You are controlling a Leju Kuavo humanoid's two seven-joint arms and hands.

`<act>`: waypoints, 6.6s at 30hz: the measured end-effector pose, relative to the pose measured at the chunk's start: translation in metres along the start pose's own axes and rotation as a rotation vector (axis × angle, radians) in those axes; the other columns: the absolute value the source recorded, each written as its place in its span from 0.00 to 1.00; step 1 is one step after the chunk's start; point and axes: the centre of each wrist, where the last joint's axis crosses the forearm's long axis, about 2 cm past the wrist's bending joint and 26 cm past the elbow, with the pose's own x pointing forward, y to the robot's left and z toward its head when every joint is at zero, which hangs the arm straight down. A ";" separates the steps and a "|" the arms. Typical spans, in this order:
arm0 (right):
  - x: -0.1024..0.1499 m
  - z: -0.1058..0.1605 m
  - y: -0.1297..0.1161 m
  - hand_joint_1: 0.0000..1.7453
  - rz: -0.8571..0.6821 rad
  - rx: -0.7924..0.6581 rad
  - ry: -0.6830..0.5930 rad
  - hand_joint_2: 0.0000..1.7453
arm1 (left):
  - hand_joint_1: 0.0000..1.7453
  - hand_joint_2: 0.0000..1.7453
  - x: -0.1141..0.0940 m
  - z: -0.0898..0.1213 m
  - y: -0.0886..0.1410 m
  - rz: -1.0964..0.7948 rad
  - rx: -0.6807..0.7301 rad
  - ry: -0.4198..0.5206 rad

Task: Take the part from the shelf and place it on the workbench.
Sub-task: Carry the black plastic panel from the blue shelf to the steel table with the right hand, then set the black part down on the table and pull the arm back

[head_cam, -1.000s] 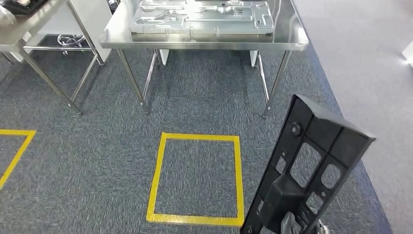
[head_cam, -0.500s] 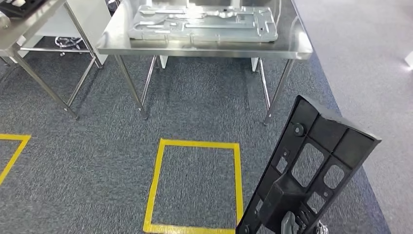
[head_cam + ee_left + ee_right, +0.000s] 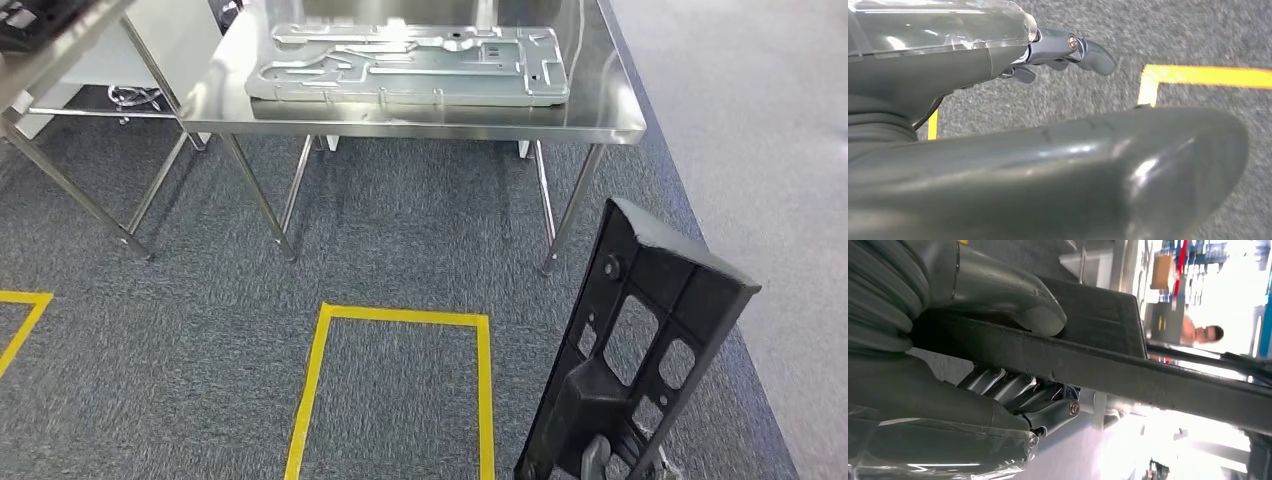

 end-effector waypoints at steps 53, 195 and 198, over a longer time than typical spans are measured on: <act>-0.007 -0.009 -0.007 1.00 0.328 -0.175 -0.001 1.00 | 0.00 0.00 -0.002 0.001 0.003 -0.018 -0.024 0.025; 0.052 -0.212 0.101 0.00 0.269 0.032 -0.527 0.00 | 0.00 0.00 0.038 -0.022 0.009 -0.175 -0.154 -0.094; 0.054 -0.165 0.084 0.00 0.182 0.057 -0.557 0.00 | 0.00 0.00 0.025 -0.016 0.012 -0.115 -0.113 -0.074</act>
